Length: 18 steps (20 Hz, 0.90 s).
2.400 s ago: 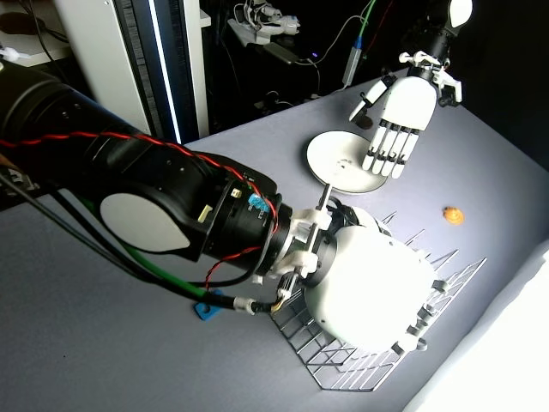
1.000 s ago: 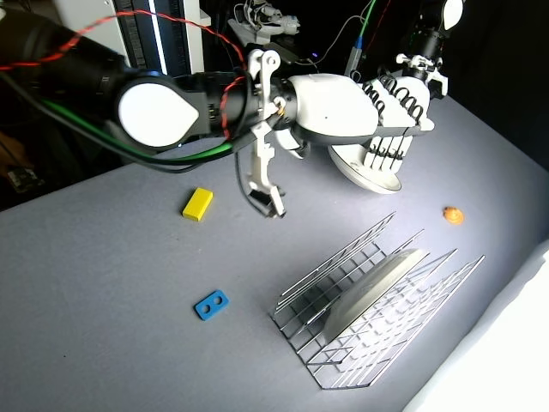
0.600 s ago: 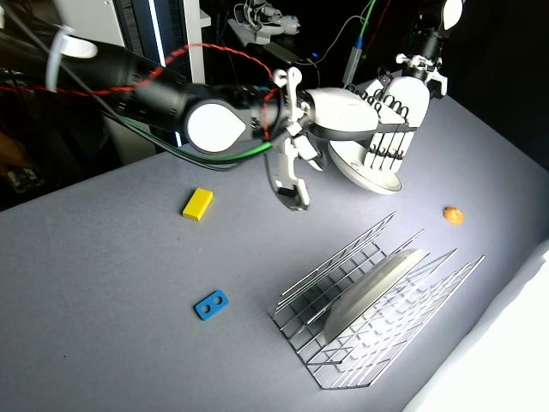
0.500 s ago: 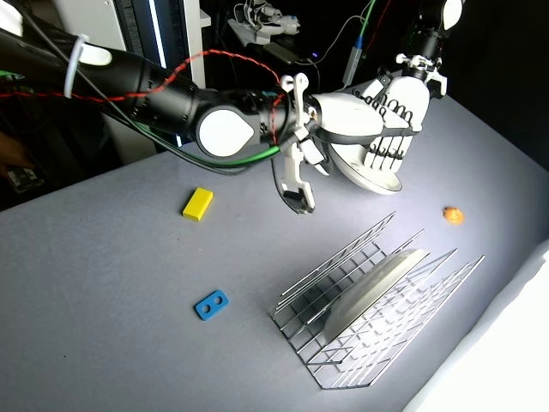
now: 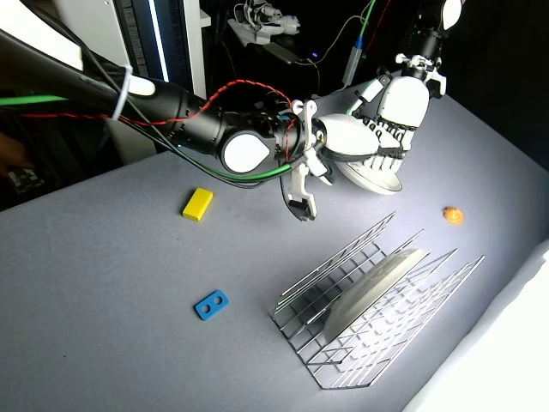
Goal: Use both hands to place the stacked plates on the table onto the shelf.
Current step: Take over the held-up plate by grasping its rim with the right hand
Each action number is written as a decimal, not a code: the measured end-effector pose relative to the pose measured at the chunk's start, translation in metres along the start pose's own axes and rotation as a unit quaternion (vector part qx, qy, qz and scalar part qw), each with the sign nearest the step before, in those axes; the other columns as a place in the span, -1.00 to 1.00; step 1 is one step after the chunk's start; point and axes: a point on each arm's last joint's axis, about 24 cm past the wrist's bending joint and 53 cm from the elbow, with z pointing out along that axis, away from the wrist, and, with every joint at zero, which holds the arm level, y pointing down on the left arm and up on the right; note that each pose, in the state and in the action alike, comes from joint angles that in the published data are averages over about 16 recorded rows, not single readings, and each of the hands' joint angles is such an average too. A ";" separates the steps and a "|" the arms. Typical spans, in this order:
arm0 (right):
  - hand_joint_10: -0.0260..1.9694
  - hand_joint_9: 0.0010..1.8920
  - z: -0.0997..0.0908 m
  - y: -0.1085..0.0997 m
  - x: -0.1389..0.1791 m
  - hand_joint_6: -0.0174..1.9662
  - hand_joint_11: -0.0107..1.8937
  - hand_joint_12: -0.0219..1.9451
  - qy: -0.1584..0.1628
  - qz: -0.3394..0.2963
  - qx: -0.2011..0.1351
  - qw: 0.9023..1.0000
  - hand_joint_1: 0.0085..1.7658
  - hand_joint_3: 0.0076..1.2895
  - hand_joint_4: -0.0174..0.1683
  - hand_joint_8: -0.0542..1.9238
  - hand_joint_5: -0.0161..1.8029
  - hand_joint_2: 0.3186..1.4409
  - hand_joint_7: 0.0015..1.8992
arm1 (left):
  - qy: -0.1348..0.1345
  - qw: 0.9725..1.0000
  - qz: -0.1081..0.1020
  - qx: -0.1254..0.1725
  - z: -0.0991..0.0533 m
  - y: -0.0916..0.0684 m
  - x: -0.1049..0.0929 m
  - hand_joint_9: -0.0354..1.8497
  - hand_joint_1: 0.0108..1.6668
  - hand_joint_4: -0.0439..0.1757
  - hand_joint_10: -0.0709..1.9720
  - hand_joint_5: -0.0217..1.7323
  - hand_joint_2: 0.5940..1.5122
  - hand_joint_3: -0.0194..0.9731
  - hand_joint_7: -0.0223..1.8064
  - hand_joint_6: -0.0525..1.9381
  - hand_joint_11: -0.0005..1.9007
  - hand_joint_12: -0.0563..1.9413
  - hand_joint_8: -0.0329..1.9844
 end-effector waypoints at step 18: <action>-0.96 -0.15 0.018 0.006 0.021 -0.70 -0.52 -0.08 -0.002 0.011 -0.005 1.000 0.43 -0.99 -0.82 -0.70 -0.20 0.21 -0.22 | -0.003 1.000 -0.005 0.000 -0.001 0.001 -0.002 -0.98 -0.99 -0.67 -0.97 -0.93 0.35 -0.93 -0.94 -0.99 -0.98 -0.93 -0.98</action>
